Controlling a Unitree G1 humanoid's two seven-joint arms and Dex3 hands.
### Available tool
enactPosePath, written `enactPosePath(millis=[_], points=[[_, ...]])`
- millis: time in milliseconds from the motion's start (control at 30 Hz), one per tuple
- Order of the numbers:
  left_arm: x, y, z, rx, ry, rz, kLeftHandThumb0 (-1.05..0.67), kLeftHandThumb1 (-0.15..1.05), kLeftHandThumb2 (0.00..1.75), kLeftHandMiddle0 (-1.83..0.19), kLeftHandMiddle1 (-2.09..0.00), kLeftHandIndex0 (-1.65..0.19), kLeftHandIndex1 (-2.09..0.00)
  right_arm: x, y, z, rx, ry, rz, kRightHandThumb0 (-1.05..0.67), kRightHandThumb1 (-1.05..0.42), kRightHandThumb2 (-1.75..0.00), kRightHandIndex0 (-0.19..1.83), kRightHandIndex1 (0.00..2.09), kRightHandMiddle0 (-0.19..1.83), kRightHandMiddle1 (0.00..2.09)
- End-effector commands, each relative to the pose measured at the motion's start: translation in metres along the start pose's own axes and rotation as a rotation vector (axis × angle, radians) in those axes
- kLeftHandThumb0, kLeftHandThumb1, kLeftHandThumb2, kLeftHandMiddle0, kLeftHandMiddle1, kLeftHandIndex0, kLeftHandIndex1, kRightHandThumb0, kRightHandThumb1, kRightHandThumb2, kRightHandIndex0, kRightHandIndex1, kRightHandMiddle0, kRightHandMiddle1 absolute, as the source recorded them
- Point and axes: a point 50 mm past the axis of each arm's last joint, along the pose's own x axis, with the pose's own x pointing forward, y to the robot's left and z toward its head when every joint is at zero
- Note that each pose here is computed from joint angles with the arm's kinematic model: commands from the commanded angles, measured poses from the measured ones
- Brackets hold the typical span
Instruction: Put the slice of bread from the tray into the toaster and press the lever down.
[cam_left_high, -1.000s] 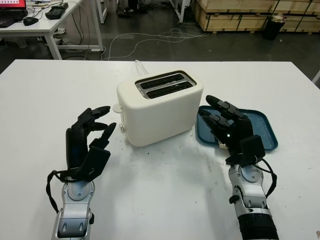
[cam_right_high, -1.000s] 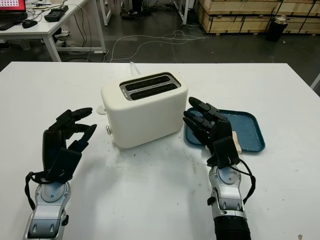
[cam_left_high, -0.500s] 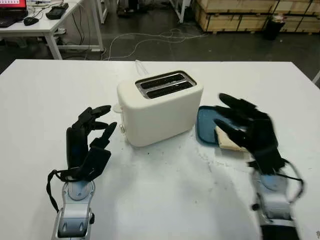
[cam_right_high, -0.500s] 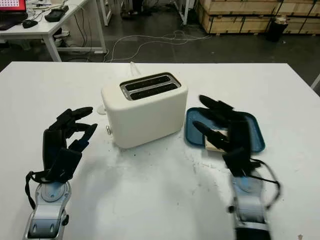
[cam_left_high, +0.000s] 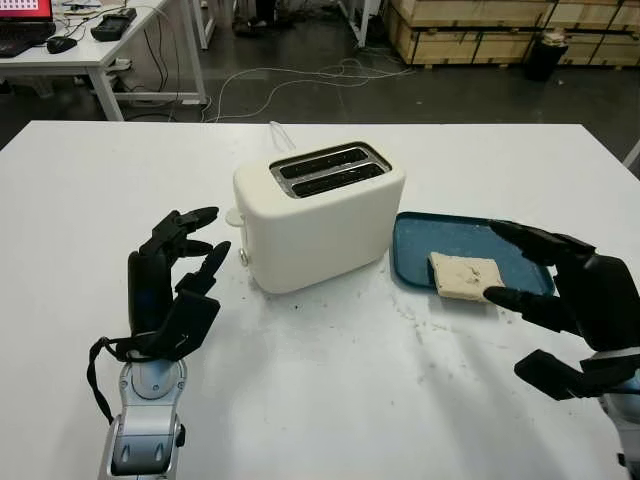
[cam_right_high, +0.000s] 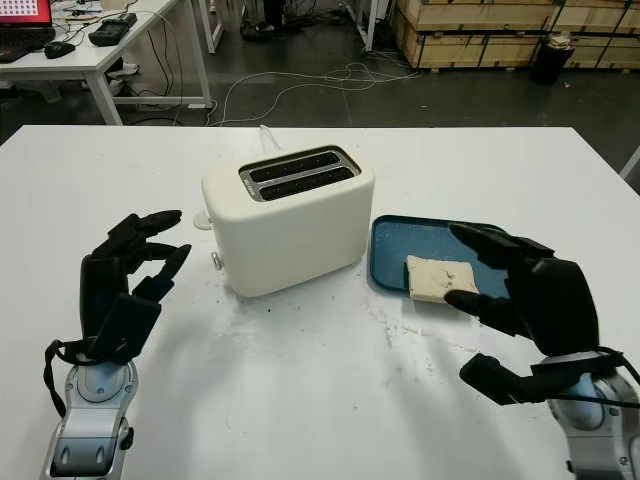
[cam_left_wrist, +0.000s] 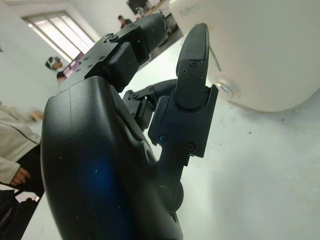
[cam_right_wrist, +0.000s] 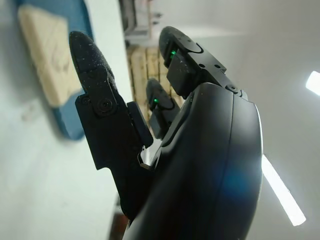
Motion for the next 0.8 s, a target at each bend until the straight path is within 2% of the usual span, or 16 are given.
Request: enactPosePath(millis=[0, 467, 767], points=[[0.003, 0.001, 0.004, -0.005, -0.013, 0.003, -0.42, 0.92, 0.18, -0.5, -1.15, -0.61, -0.51, 0.0, 0.003, -0.003, -0.051, 0.009, 0.019, -0.62, -0.76, -0.01, 0.5, 0.0, 0.49, 0.0], [0.003, 0.001, 0.002, 0.01, -0.015, 0.0, -0.45, 0.92, 0.18, -0.51, -1.14, -0.62, -0.5, 0.011, 0.051, -0.023, -0.274, 0.051, 0.165, -0.66, -0.76, 0.0, 0.49, 0.01, 0.48, 0.0], [0.002, 0.0, 0.003, 0.008, -0.013, 0.0, -0.46, 0.92, 0.19, -0.51, -1.15, -0.63, -0.49, 0.013, 0.067, -0.029, -0.3, 0.043, 0.183, -0.65, -0.77, -0.01, 0.5, 0.01, 0.48, 0.0]])
